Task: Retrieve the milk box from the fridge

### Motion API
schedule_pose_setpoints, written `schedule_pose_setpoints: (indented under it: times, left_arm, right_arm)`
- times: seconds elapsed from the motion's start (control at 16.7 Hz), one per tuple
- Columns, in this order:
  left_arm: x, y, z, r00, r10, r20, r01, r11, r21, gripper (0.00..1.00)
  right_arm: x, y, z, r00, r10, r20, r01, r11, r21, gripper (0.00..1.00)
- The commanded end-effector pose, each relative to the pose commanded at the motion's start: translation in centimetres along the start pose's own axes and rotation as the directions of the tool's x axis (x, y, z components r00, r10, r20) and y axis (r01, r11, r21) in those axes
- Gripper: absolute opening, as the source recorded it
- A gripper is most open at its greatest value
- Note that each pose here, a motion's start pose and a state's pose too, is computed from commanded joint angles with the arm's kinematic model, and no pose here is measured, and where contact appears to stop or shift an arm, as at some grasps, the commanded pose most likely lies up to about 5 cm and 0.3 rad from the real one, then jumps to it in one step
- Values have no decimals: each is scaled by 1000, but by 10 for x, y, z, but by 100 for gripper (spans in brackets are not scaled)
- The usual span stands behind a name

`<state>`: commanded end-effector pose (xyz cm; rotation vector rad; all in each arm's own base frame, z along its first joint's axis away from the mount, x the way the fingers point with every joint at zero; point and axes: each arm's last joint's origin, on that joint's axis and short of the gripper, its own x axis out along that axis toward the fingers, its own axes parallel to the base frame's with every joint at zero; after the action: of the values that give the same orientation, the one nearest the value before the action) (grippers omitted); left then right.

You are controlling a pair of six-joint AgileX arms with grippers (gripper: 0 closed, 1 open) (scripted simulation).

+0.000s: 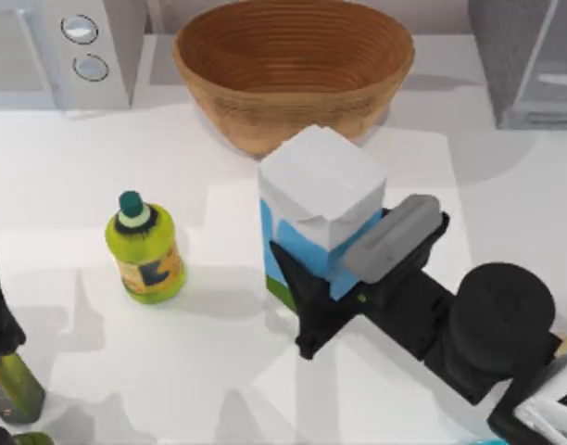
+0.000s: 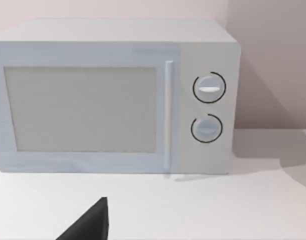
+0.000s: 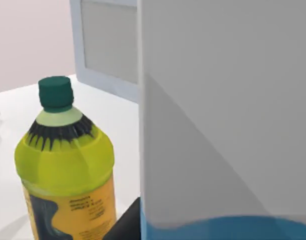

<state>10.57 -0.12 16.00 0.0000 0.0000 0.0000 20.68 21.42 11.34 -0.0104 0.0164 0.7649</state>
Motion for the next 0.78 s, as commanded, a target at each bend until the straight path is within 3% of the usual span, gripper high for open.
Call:
schedule_pose_setpoints:
  times: [0.36, 0.66, 0.78]
  left_arm:
    - [0, 0, 0, 1000, 0, 0, 0, 1000, 0, 100]
    - [0, 0, 0, 1000, 0, 0, 0, 1000, 0, 100]
    - [0, 0, 0, 1000, 0, 0, 0, 1000, 0, 100]
  right_arm:
    - [35, 1, -20, 1000, -1, 17, 1, 1000, 4, 0]
    - [39, 0, -23, 1000, -1, 20, 1, 1000, 4, 0]
    - [39, 0, -23, 1000, -1, 20, 1, 1000, 4, 15]
